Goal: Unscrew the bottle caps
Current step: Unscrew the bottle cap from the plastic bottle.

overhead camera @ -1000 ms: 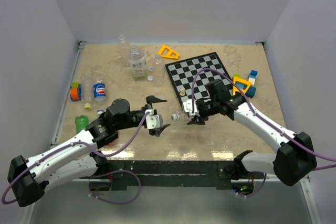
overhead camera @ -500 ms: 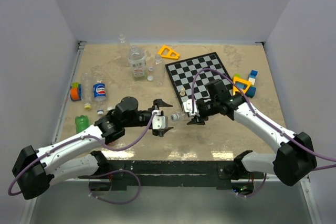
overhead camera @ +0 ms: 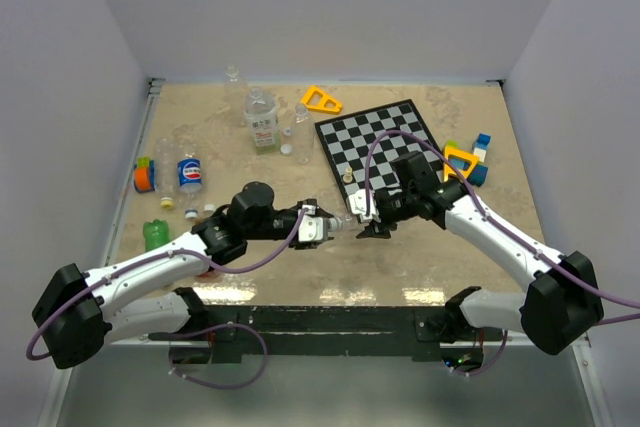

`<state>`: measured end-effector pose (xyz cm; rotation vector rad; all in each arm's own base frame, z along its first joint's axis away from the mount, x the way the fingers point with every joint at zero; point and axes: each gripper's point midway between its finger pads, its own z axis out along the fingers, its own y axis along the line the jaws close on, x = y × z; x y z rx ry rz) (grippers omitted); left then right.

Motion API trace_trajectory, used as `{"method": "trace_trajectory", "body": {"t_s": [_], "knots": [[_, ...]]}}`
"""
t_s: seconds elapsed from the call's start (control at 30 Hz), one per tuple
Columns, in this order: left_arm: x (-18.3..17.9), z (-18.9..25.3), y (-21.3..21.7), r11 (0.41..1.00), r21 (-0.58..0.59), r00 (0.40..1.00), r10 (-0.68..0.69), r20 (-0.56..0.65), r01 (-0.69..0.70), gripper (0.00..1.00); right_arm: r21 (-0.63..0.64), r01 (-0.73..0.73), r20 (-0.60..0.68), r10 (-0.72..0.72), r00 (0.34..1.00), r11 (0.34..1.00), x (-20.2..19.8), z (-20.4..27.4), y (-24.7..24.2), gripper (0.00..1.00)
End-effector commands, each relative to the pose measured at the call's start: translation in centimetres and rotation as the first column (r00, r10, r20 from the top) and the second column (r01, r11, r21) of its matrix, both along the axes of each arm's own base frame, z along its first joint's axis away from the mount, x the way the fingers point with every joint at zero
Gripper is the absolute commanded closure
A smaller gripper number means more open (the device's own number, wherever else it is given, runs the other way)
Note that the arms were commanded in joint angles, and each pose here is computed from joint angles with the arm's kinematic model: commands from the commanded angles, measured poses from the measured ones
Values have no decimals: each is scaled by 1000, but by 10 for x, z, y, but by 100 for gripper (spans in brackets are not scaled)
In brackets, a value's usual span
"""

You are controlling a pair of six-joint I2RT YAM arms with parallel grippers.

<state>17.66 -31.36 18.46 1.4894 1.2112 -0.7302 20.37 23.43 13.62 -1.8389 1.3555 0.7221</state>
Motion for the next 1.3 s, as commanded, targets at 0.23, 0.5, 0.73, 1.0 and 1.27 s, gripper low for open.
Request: {"method": "trace_trajectory", "body": {"t_s": [0.23,0.5,0.73,1.0,1.27], "knots": [[2,39,-10,994,-109,999,-12,35,16,47,11,-5,25,5,1000,1000,2,7,1,85],[2,42,-10,992,-123,1000,-1,24,4,62,10,-5,22,5,1000,1000,2,6,1,85],[4,39,-10,993,-101,992,55,-118,-67,100,10,-4,25,4,1000,1000,2,7,1,85],[3,58,-1,872,57,545,353,-760,-485,100,8,-6,20,6,1000,1000,2,5,1,85],[-4,66,-2,770,229,46,317,-947,-596,100,7,-3,19,3,1000,1000,2,5,1,85]]}}
